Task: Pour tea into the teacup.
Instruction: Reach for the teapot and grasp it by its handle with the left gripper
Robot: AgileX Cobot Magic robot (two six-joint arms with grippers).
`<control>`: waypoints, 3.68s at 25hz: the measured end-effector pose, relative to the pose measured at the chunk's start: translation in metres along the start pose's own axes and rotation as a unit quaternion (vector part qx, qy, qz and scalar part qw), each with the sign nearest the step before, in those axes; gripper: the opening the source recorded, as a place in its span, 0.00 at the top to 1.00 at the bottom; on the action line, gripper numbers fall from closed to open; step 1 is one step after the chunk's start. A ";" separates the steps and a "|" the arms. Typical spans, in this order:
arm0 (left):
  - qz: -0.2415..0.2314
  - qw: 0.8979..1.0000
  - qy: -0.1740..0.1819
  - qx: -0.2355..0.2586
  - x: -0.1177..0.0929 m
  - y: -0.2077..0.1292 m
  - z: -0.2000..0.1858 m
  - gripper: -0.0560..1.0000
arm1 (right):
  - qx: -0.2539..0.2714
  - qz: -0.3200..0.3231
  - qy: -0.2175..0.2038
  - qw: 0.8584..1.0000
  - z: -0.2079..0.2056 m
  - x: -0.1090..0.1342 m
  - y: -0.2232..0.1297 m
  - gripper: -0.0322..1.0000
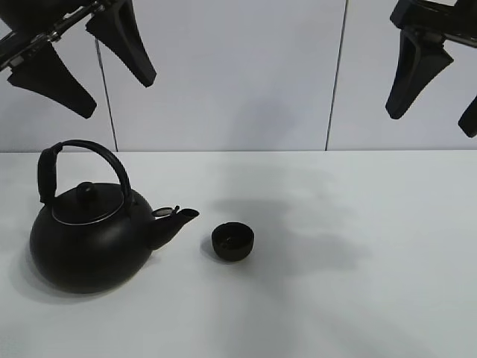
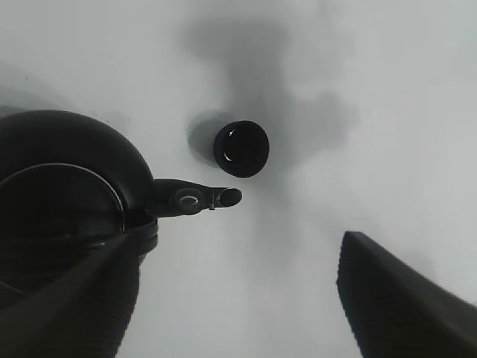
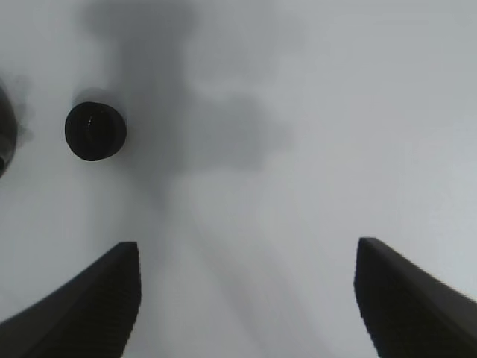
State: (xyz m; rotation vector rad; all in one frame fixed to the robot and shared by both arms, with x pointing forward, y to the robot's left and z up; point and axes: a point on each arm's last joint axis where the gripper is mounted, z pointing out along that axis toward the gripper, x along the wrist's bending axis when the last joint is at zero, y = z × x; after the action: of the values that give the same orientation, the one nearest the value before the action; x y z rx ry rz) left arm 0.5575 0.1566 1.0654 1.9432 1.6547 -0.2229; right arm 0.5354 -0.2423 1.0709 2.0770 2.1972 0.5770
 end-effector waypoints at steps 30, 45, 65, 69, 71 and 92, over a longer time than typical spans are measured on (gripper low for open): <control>0.004 0.998 0.004 -0.063 0.001 0.012 -0.001 0.44 | -0.011 -0.002 -0.003 1.000 0.000 -0.001 0.002 0.44; 0.200 0.925 0.085 -0.311 0.006 -0.034 -0.060 0.44 | -0.026 -0.003 -0.005 1.000 0.000 -0.001 0.005 0.44; 0.194 0.882 0.131 -0.409 0.031 -0.110 -0.035 0.48 | -0.037 -0.010 -0.006 0.999 0.000 -0.001 0.007 0.44; 0.187 0.863 0.115 -0.456 0.034 -0.125 -0.023 0.48 | -0.037 -0.014 -0.007 0.999 0.000 -0.001 0.007 0.44; 0.190 0.846 0.098 -0.489 0.036 -0.133 -0.021 0.48 | -0.037 -0.014 -0.007 0.999 0.000 -0.001 0.007 0.44; 0.243 0.851 0.101 -0.454 0.090 -0.153 0.025 0.50 | -0.037 -0.015 -0.007 0.999 0.000 -0.001 0.007 0.44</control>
State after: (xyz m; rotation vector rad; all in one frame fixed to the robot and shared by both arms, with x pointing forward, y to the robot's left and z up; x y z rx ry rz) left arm 0.4382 0.2307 0.9541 1.5455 0.9954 0.8420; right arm 0.5419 -0.2433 1.0727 2.0015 2.1616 0.6302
